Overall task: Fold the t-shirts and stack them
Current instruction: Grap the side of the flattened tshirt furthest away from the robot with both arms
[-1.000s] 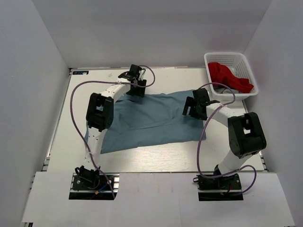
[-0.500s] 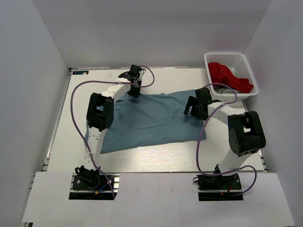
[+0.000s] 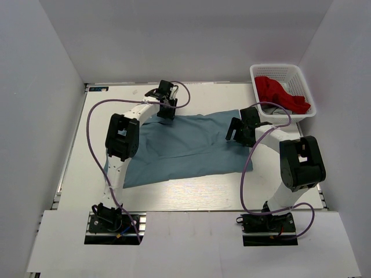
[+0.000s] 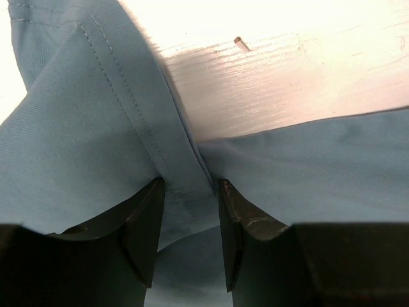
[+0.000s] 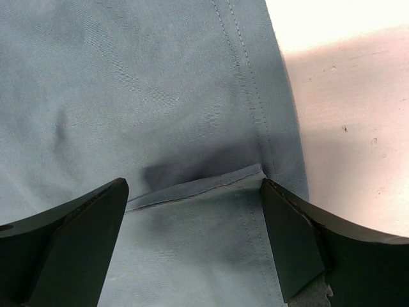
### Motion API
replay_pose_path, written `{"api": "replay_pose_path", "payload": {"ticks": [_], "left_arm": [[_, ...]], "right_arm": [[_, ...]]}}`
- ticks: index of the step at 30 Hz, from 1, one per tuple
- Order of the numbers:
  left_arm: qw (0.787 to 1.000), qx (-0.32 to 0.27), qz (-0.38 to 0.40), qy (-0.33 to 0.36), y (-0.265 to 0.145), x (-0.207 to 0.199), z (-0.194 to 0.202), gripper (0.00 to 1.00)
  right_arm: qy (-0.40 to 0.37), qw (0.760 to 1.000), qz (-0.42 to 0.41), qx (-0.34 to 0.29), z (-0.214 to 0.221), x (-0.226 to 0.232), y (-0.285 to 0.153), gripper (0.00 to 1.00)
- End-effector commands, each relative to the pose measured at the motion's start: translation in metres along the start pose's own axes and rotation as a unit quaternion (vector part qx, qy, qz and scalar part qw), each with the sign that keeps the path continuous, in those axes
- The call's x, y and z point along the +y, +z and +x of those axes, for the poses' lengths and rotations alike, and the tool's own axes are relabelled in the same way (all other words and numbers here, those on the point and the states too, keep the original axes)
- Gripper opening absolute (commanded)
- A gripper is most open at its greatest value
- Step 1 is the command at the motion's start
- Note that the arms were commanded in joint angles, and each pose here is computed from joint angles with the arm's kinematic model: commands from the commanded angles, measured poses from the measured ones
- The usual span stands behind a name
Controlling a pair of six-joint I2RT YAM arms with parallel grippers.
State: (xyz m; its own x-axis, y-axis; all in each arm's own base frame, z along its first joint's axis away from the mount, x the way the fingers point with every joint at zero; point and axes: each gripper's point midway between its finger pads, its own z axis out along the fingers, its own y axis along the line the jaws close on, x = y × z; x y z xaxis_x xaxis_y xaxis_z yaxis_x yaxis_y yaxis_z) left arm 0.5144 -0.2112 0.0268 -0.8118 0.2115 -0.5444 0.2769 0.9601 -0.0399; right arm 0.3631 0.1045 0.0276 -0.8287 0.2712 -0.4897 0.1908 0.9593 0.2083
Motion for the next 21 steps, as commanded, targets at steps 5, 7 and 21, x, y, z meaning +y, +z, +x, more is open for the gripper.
{"api": "replay_pose_path", "payload": {"ticks": [5, 7, 21], "left_arm": [[0.999, -0.002, -0.042, -0.006, -0.012, 0.013, -0.010, 0.35], [0.998, -0.005, -0.062, -0.006, -0.012, 0.019, -0.010, 0.25], [0.980, -0.139, -0.141, -0.032, -0.088, 0.070, -0.093, 0.00]], "right_arm": [[0.009, 1.000, 0.012, 0.006, 0.000, -0.008, 0.003, 0.90], [0.009, 1.000, 0.011, 0.007, 0.000, -0.007, 0.004, 0.90], [0.013, 1.000, 0.024, 0.013, 0.002, -0.015, 0.006, 0.90]]}}
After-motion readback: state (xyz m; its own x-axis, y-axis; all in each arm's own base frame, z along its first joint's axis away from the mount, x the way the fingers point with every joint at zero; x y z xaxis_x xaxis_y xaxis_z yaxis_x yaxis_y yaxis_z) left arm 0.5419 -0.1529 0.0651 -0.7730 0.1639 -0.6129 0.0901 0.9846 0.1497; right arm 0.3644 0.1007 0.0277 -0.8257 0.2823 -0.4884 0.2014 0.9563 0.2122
